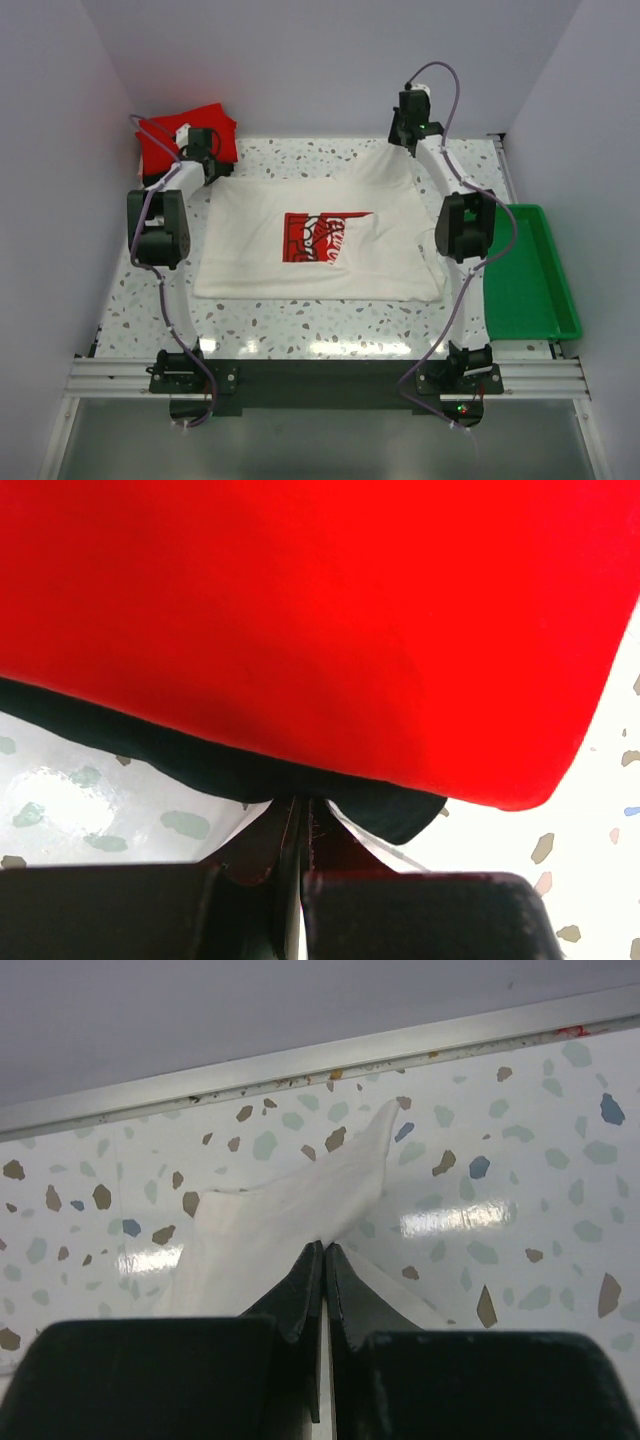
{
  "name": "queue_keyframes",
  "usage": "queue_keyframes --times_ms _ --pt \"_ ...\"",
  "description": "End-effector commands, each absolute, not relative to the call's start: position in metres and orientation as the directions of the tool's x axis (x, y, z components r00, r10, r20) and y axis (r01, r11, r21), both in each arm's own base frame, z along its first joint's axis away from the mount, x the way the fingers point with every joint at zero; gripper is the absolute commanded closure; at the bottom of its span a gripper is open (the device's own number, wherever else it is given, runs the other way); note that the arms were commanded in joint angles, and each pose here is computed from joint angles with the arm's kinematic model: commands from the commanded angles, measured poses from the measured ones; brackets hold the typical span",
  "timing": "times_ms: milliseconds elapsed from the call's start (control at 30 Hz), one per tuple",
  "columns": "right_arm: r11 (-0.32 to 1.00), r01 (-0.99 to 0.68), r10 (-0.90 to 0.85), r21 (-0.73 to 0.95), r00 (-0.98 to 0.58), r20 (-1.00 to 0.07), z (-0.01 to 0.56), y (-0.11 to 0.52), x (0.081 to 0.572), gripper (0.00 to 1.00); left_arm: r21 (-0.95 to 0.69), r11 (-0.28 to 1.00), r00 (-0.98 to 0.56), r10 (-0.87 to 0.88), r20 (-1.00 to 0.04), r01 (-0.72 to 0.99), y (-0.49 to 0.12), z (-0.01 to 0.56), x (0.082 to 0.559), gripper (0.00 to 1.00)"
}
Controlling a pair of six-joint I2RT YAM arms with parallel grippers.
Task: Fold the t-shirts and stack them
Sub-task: Fold the tshirt
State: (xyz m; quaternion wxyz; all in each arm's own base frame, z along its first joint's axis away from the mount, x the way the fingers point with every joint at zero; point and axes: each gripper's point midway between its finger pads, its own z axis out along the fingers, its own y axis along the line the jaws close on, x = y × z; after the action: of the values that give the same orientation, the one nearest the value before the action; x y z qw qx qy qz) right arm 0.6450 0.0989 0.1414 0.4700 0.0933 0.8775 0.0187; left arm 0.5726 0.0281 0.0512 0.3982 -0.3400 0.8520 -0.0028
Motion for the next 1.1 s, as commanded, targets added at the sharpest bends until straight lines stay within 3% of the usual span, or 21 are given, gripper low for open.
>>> queue_keyframes --times_ms 0,533,1067 --pt "0.979 0.155 0.187 0.129 -0.452 -0.872 0.198 0.092 0.634 1.0 -0.34 0.763 -0.343 -0.578 -0.74 -0.55 0.044 0.109 0.59 1.0" --pt "0.959 0.205 0.273 0.197 -0.475 -0.836 0.225 0.075 0.524 1.0 -0.345 0.751 -0.354 -0.596 -0.721 -0.562 0.052 0.124 0.541 1.0" --pt "0.946 0.229 0.324 0.231 -0.598 -0.733 0.165 0.076 0.393 1.0 -0.308 0.748 -0.411 -0.604 -0.682 -0.588 0.048 0.104 0.469 1.0"
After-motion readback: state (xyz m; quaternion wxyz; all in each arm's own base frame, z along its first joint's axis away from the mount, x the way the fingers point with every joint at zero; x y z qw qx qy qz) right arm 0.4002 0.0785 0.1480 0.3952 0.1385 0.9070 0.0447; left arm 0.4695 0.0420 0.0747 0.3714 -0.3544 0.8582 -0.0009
